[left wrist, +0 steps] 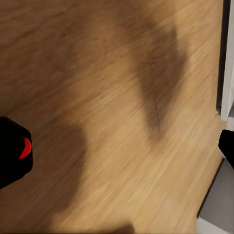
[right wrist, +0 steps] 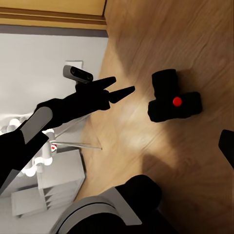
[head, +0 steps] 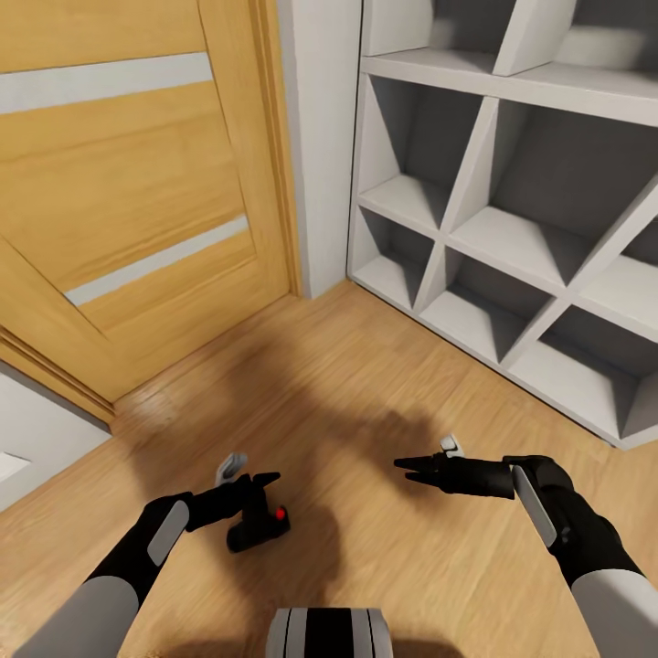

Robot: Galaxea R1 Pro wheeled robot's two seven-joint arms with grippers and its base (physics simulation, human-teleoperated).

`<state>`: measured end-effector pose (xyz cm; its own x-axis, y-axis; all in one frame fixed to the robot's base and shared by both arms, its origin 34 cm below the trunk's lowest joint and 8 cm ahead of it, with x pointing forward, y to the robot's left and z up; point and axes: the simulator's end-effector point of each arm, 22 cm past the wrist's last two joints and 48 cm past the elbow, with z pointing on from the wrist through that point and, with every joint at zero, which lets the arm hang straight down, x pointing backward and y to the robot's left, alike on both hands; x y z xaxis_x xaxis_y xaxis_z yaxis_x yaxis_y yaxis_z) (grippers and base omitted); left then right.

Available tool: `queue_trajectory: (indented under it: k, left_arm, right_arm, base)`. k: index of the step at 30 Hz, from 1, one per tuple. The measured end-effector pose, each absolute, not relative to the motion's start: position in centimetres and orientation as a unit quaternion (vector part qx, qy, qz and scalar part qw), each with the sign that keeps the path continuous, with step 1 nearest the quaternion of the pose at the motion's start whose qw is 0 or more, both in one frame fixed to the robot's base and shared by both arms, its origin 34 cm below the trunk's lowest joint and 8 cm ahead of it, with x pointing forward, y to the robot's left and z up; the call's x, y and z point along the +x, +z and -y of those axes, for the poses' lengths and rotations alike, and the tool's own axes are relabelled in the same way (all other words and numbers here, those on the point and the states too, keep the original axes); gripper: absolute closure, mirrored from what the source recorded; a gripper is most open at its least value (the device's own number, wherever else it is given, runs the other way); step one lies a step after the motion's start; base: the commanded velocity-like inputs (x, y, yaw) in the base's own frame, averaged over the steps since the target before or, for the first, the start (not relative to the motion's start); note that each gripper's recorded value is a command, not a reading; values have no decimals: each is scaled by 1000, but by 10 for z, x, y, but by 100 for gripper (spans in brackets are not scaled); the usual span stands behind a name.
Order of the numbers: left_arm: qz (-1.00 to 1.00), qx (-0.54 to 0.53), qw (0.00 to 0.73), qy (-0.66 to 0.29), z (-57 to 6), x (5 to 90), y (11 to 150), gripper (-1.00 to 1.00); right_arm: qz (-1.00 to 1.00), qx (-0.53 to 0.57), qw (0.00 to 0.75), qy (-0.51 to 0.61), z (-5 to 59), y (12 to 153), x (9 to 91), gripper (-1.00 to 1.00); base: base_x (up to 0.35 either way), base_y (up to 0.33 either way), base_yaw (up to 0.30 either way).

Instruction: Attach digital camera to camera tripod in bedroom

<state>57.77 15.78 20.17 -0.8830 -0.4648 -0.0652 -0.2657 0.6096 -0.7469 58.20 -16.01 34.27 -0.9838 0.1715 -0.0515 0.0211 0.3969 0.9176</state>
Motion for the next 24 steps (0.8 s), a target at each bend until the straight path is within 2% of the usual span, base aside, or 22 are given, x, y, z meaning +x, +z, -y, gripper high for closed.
queue_trajectory:
  k: [24]
  left_arm:
    - [-892, -224, 85, -383, -156, 548, 154, -100]
  right_arm:
    - [-835, 85, 28, 542, 159, 292, 565, -100]
  base:
    - [0, 0, 0]
